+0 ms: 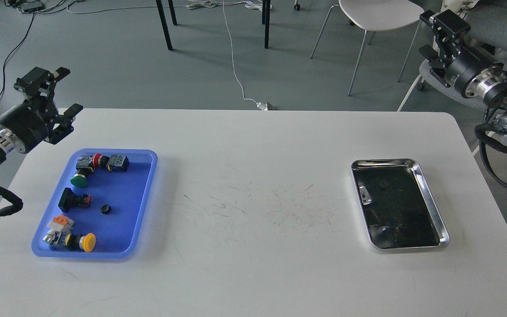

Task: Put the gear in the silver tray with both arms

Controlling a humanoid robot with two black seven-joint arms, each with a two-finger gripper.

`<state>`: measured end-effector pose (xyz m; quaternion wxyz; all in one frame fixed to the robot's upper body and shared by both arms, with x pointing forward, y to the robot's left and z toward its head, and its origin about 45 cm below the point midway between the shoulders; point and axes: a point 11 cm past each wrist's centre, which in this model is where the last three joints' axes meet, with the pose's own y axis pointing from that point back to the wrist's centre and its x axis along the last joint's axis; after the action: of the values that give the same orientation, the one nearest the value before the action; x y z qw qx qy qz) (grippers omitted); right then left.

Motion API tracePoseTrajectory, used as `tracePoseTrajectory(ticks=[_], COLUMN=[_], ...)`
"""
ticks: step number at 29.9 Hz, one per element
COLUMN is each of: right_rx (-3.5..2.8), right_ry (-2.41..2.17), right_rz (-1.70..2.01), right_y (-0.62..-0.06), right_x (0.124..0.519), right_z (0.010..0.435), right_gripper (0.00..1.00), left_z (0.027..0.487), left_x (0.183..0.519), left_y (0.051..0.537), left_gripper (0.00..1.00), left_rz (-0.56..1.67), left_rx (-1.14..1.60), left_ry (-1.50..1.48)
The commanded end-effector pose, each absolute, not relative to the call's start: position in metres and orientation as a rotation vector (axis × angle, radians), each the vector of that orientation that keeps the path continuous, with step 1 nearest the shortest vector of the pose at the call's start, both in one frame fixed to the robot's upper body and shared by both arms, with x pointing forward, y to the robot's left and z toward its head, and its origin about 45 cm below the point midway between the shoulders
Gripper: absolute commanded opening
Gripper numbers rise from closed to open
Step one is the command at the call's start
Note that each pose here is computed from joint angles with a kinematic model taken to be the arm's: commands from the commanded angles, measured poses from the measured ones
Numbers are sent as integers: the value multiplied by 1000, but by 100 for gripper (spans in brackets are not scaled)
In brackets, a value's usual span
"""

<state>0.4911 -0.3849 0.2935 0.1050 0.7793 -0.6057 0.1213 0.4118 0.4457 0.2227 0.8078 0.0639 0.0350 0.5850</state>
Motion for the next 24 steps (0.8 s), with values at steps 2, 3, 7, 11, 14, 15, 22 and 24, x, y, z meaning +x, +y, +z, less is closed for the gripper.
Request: tracePoseTrajectory(ticks=[2,3,7,11,14,15,22,24], right_rx=[2281,2276,2272,2256,2247,2246,2245,2239], right_ry=[-2009,-2040,-2114,-2159,-2161,-2162,-2163,-2166], right_rz=[201,188,151,99,83,84,83,83], right_y=[-406,-408,-416,-424,-426,-426,-426,-428], right_x=[485,484,481,473,470,470,470,470], right_z=[282,282,279,266,260,260,260,259], right_gripper=[93,93,93,93,94,94,94,94], left_z=[216,215,216,220,227,228,248,251], left_x=[402,400,396,387,382,380,362,356], left_y=[435,431,425,411,415,414,419,423], left_gripper=[99,99,99,99,98,98,98,98], left_rz=[1150,1120,1047,937,896,877,758,724], left_rx=[248,278,357,421,483,498,625,677], left_ry=[45,30,-22,-72,-118,-131,-243,-274])
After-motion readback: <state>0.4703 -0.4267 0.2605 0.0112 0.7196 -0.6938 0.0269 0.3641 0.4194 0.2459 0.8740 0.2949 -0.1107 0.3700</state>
